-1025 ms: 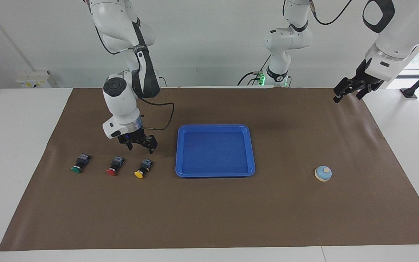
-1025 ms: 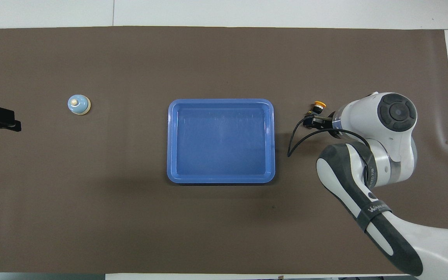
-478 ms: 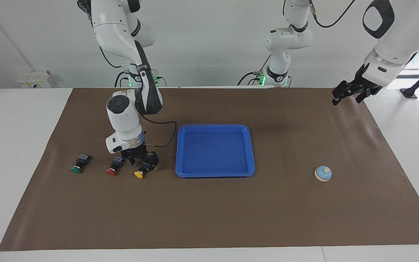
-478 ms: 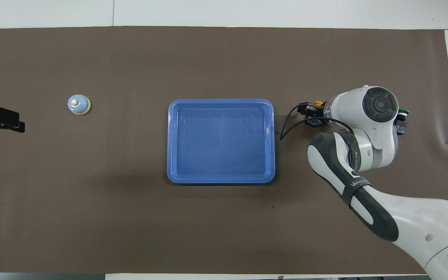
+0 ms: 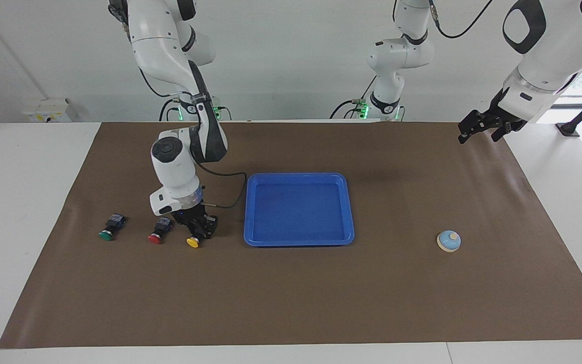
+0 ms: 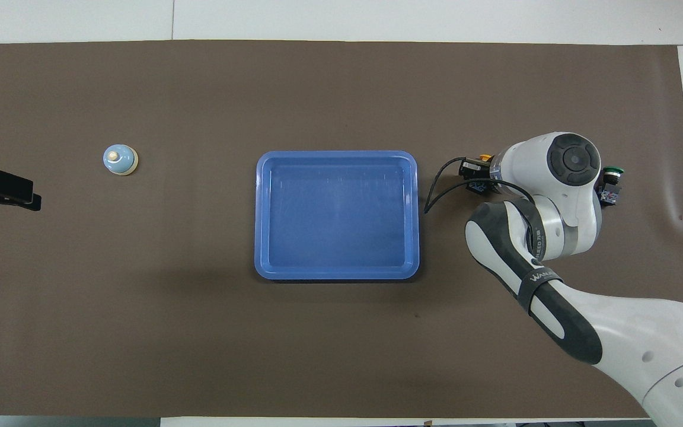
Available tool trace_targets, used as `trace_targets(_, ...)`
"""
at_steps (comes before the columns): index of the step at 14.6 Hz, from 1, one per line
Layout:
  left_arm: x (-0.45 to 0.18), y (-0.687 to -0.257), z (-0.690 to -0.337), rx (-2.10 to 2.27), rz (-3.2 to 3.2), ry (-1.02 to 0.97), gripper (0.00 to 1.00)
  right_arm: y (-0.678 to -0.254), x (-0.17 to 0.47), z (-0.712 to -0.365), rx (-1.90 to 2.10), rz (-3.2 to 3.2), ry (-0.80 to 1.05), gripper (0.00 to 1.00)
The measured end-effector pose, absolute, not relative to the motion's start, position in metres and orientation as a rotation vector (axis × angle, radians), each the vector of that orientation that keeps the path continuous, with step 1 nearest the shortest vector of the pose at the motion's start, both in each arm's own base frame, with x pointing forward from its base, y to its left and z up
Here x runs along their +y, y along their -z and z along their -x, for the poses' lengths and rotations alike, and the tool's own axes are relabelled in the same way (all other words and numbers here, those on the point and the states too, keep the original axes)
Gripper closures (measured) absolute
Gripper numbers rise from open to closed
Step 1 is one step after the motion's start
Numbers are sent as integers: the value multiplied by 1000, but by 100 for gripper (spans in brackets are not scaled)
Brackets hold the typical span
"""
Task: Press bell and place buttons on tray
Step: 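Grasp the yellow-capped button with the right gripper, then carry the yellow button to the blue tray and release it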
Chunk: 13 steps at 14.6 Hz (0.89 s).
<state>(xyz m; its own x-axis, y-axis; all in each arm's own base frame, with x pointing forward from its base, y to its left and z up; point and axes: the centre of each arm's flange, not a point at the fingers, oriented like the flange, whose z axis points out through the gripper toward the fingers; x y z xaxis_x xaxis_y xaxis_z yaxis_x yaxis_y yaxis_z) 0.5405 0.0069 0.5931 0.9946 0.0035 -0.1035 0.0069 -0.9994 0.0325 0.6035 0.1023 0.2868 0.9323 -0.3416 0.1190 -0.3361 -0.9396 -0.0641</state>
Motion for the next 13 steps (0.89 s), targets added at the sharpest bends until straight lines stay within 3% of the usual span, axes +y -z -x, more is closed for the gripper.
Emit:
trace_targets(3, 7, -593, -540, 6, -3104, 163, 0, -300, 106, -610, 531, 3064, 137, 59)
trace_targets(7, 6, -593, -540, 5, -3105, 162, 0, -363, 155, -623, 426, 3105, 25, 59)
trace_targets(10, 6, -593, -541, 5, -3105, 161, 0, -395, 230, -606, 323, 3111, 5, 59)
trace_targets(13, 7, -593, -540, 9, -3105, 161, 0, -383, 296, -573, 247, 3125, -21, 59)
